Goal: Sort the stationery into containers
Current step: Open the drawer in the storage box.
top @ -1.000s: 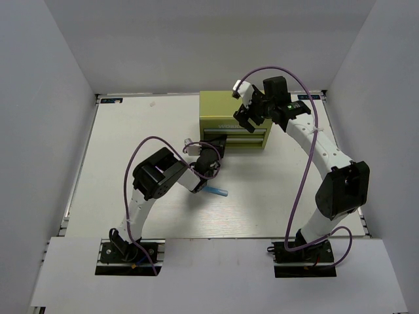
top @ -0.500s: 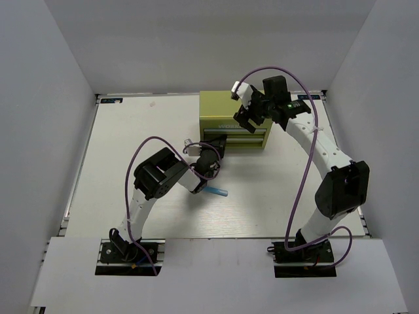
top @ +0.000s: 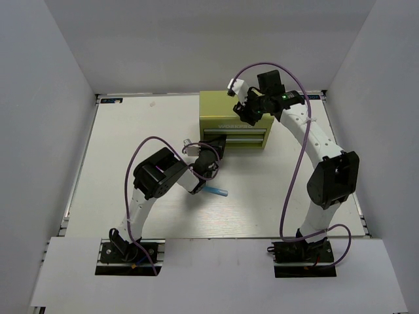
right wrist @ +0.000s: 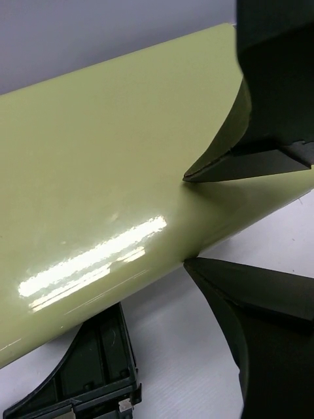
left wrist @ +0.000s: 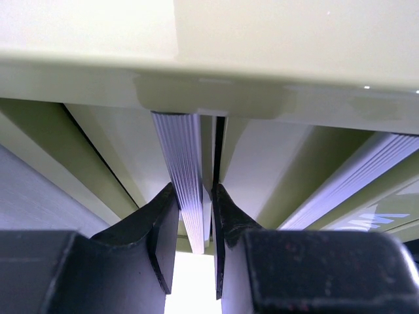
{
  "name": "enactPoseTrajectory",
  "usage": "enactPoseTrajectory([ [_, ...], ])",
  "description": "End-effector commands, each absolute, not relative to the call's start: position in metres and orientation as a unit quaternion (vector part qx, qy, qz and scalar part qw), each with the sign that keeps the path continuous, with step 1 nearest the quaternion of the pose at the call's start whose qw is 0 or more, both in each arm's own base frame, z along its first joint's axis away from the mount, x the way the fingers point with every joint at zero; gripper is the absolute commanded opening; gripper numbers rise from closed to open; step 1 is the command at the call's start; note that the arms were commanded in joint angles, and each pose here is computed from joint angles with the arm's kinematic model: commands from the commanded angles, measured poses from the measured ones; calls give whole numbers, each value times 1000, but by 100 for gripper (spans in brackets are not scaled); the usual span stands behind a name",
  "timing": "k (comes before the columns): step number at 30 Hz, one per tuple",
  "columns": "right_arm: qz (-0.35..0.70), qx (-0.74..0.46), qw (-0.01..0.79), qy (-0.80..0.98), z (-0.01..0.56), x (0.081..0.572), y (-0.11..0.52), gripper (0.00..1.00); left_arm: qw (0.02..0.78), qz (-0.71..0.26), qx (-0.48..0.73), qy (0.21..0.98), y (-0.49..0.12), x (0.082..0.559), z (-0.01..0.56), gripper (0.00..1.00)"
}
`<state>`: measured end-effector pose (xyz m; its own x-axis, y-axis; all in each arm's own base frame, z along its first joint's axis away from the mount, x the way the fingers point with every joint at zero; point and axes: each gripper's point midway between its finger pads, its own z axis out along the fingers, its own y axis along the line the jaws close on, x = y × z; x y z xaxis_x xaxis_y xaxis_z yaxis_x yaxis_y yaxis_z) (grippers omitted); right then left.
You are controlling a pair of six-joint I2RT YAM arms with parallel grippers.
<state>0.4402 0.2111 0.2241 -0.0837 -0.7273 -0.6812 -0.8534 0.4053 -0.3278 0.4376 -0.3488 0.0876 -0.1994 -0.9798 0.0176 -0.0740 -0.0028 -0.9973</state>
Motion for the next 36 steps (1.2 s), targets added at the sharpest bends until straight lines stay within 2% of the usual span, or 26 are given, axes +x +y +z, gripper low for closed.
enactPoseTrajectory([
  [1,58,-528,408,743,222,455,207,54,434,-512,-461,580,-341,429,87,0],
  [15,58,-524,398,751,218,455,206,57,428,-530,-437,587,-344,409,102,0],
  [31,24,-512,383,768,205,467,194,58,413,-533,-403,619,-347,353,112,0],
  [33,22,-512,383,769,206,466,194,59,415,-527,-406,621,-343,352,111,0],
  [36,25,-513,383,767,207,463,194,67,414,-518,-400,632,-345,348,111,0],
])
